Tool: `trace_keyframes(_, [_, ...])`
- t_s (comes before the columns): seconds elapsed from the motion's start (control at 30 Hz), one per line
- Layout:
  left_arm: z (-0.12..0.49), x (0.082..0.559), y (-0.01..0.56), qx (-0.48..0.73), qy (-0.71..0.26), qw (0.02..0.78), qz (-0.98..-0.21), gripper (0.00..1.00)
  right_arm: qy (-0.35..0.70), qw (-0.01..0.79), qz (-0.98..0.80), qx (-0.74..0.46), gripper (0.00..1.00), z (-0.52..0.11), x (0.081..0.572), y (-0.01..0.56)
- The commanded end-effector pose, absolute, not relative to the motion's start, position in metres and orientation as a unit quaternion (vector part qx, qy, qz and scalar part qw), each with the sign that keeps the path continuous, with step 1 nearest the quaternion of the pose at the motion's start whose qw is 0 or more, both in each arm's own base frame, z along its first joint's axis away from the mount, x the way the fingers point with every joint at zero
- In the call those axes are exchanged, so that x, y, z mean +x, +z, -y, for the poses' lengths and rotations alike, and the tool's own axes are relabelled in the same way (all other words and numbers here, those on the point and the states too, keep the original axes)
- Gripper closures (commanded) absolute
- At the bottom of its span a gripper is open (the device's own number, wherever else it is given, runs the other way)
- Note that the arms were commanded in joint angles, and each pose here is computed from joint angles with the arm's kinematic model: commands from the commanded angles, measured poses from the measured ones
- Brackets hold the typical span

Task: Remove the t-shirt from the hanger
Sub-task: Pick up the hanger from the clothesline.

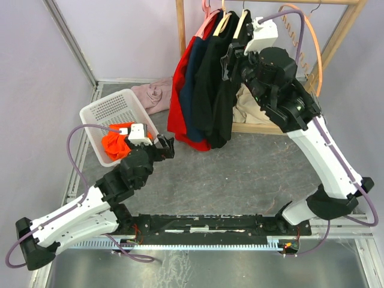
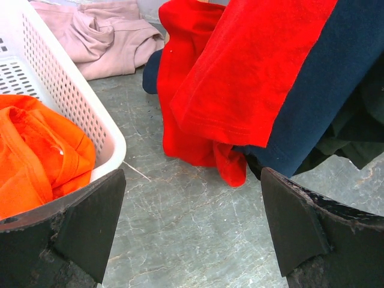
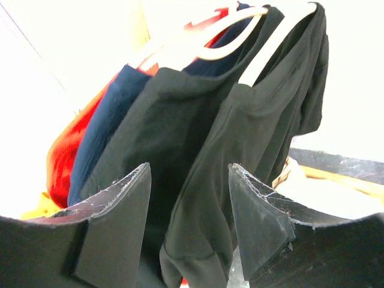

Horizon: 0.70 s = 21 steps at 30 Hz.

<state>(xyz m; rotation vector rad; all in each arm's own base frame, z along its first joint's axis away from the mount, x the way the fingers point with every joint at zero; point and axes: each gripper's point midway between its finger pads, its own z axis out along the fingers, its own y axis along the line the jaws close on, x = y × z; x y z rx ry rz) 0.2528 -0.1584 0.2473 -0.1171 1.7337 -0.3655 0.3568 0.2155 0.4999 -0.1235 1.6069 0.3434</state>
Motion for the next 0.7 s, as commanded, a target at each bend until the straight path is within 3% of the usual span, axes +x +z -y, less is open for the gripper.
trace_keyframes(0.0, [0.148, 0.248, 0.257, -0.078, -0.161, 0.642, -0.745, 0.01, 0.093, 0.705, -0.704, 0.001, 0.37, -0.195, 0.364, 0.526])
trace_keyframes(0.67, [0.15, 0.236, 0.261, -0.065, -0.191, 0.645, -0.737, 0.01, 0.053, 0.722, -0.69, 0.03, 0.36, -0.206, 0.4, 0.545])
